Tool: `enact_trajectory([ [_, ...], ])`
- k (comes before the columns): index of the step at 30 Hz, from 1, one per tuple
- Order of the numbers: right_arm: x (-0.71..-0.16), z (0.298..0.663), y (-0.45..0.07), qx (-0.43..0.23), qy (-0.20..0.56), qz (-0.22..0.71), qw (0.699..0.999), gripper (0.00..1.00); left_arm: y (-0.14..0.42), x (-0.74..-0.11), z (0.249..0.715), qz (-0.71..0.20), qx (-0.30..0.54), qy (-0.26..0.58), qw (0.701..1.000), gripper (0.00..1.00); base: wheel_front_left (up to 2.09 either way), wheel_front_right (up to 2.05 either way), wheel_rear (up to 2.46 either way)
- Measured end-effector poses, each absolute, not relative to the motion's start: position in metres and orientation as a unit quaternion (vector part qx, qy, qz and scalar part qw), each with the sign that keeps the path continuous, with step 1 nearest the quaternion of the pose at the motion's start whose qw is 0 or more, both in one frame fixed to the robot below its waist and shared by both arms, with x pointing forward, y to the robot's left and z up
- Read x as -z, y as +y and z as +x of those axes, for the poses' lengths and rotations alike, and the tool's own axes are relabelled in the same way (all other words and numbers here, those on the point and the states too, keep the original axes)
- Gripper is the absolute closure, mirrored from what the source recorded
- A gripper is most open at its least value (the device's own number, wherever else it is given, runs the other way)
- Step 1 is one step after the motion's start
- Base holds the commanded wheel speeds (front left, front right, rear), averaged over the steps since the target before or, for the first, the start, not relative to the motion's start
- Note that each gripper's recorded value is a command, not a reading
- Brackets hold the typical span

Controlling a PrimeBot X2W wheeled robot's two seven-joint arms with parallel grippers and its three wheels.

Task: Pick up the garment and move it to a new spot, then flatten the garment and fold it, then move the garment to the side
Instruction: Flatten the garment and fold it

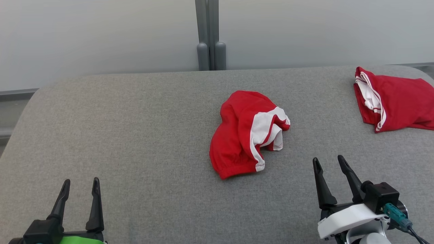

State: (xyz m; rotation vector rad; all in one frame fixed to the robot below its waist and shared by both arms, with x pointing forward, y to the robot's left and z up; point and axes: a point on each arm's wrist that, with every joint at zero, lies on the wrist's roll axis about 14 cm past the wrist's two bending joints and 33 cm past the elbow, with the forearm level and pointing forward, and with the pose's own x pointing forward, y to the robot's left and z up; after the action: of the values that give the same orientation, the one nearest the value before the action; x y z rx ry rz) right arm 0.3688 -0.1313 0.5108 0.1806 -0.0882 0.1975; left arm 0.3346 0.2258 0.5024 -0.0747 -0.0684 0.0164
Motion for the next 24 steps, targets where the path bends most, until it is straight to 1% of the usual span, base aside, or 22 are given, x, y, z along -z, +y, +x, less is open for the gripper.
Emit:
enact_trajectory([
  [18, -0.5065, 0.366, -0.1237, -0.11, -0.037, 0.085, 0.99, 0.0, 0.228, -0.4979, 0.3327, -0.036, -0.017, -0.028, 0.999, 0.0, 0.0, 0.0, 0.0],
  [24, -0.5053, 0.3656, -0.1244, -0.109, -0.035, 0.085, 0.99, 0.0, 0.2207, -0.4967, 0.3346, -0.038, -0.006, -0.026, 0.999, 0.0, 0.0, 0.0, 0.0],
])
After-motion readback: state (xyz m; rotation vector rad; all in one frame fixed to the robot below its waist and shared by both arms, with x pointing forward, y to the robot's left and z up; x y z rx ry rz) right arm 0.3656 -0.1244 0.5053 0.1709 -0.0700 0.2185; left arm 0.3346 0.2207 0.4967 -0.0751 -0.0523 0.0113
